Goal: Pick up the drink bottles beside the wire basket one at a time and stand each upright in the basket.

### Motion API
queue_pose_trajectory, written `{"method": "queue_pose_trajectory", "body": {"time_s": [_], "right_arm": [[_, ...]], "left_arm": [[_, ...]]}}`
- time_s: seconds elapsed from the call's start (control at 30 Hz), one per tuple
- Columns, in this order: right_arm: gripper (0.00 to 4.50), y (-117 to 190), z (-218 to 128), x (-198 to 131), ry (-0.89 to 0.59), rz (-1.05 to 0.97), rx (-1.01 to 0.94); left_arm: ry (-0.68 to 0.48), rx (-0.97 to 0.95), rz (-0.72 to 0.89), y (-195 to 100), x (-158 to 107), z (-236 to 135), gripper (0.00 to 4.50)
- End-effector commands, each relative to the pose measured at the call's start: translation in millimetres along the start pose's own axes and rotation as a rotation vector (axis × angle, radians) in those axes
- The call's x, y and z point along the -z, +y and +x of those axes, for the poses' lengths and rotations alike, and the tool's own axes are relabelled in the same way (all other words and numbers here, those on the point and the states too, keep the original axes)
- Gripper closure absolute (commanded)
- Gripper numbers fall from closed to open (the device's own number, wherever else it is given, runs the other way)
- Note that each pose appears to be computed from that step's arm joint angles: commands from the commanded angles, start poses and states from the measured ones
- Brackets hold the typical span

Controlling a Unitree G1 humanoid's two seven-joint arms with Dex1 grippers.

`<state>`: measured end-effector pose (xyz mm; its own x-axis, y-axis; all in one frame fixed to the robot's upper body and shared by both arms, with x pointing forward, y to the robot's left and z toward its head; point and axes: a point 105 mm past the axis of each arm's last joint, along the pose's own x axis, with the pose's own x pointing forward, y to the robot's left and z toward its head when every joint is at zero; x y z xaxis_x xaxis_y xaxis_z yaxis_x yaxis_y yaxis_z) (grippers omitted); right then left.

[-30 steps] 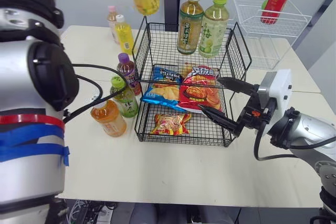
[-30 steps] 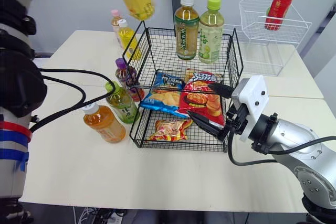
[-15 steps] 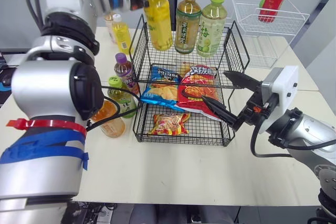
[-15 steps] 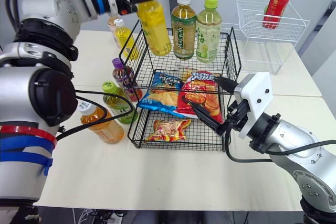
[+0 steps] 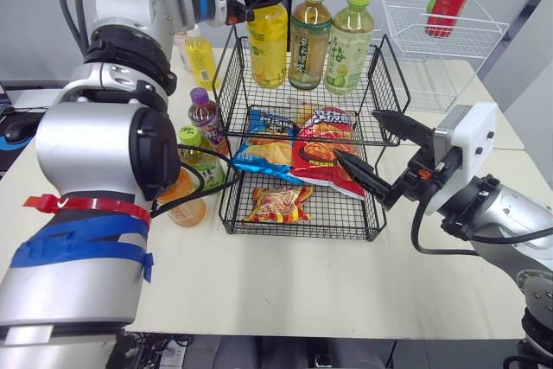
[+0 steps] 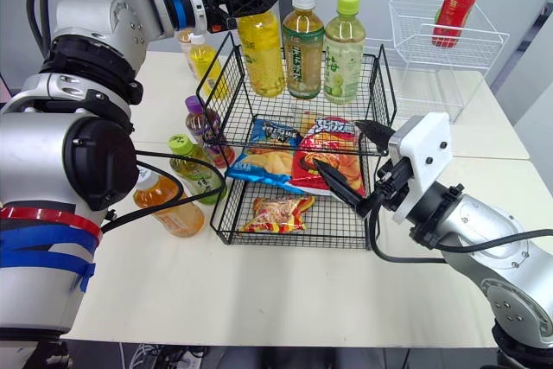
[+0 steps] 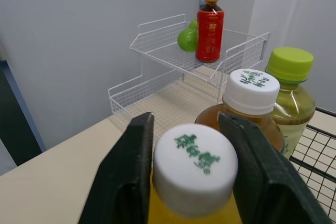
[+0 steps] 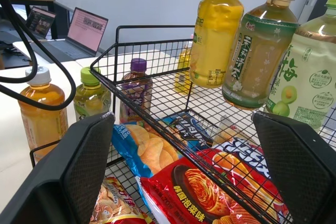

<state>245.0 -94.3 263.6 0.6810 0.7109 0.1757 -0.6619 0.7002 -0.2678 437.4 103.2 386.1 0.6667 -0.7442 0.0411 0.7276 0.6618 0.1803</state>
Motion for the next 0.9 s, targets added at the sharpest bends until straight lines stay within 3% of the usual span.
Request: {"method": "queue_pose_trajectory", "body": {"time_s": [0.03, 0.13, 0.17, 0.43, 0.63, 0.73, 0.9], "right_arm": [[0.0, -2, -1, -15, -0.067, -0.043, 0.013], [0.0, -3, -1, -17, -0.079, -0.046, 0.013], [0.0, -3, 0, -18, -0.085, -0.047, 0.011], [0.0, -2, -1, -21, -0.095, -0.052, -0.028], [0.0, -1, -4, -17, -0.057, -0.051, -0.153], [0.0, 5, -2, -15, -0.048, -0.014, -0.275], [0.0, 19, 1, -8, -0.019, 0.013, -0.46]], "left_arm": [[-0.059, 0.035, 0.048, -5, -29, -6, 1.01], [-0.061, 0.094, 0.055, -10, -35, -11, 0.12], [-0.063, 0.112, 0.058, -11, -39, -15, 0.05], [-0.03, 0.25, 0.127, -8, -59, -71, 0.05], [-0.046, 0.183, 0.136, 5, -72, -131, 0.05], [-0.011, 0.116, 0.087, 6, -62, -163, 0.05], [0.192, 0.028, 0.054, -3, -5, -218, 0.05]]}}
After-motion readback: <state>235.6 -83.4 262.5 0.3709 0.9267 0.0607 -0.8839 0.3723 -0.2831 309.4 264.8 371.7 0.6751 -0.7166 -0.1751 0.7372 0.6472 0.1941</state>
